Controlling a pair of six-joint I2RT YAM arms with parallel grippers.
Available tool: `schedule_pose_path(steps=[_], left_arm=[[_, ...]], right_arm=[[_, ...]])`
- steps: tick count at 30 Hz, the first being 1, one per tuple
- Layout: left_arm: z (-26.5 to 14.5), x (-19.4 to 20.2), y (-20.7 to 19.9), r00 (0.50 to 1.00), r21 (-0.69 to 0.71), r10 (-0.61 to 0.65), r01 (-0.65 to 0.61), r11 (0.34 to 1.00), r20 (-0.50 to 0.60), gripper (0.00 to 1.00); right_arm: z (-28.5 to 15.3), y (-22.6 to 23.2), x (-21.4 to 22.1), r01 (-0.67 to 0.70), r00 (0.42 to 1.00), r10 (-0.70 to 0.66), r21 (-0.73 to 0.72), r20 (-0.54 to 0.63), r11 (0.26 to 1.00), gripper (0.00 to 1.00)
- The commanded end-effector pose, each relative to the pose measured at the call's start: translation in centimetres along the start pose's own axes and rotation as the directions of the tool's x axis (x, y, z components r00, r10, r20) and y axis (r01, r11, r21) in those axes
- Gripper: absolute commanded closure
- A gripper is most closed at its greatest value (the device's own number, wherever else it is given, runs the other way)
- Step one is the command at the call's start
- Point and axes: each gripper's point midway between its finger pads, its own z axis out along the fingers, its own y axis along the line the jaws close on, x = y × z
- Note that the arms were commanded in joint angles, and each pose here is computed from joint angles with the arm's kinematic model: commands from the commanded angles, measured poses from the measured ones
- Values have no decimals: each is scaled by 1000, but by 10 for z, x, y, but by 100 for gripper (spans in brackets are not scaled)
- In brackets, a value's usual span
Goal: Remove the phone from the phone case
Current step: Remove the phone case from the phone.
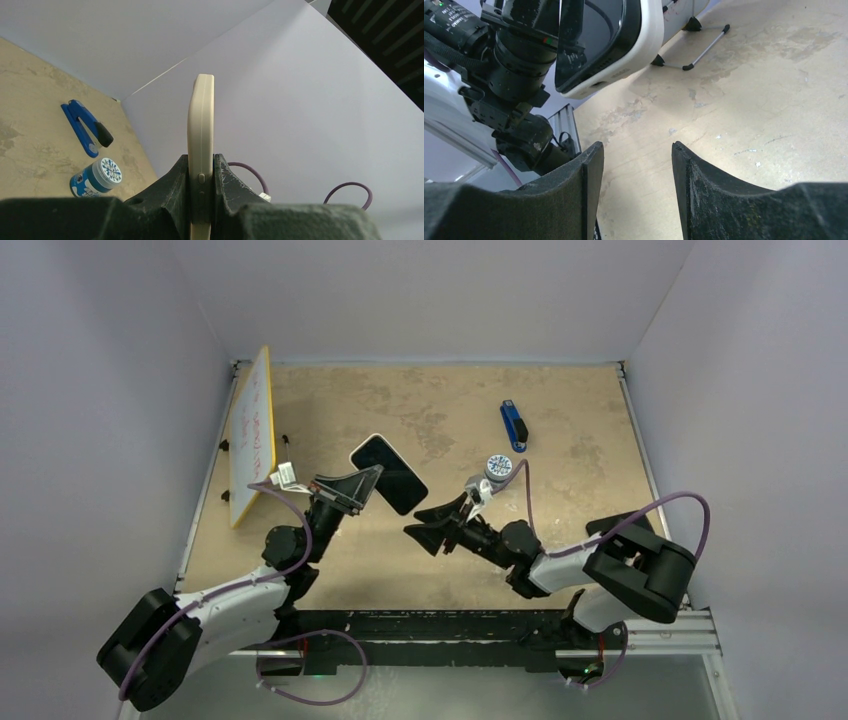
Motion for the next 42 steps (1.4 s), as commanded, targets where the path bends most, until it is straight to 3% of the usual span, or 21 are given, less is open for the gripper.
schedule_pose_path(steps=[1, 21, 28, 35, 42], left_arm=[[6, -25, -57, 993, 186, -85, 69, 980, 78, 100], [3, -23, -58, 992, 192, -106, 92, 977, 66, 100], [2, -20, -58, 992, 192, -112, 100, 976, 52, 100], [1, -17, -56, 989, 189, -147, 139, 972, 31, 100], [-1, -7, -58, 984, 189, -175, 178, 966, -28, 100]], right_arm=[[8, 55, -86, 78, 949, -13, -194, 314, 978, 46], [7, 91, -109, 157, 932, -31, -325, 362, 933, 49], [4, 89, -116, 169, 919, -42, -298, 391, 939, 51], [6, 85, -117, 192, 913, -68, -276, 402, 942, 59], [8, 68, -110, 249, 900, -154, -192, 409, 949, 72]])
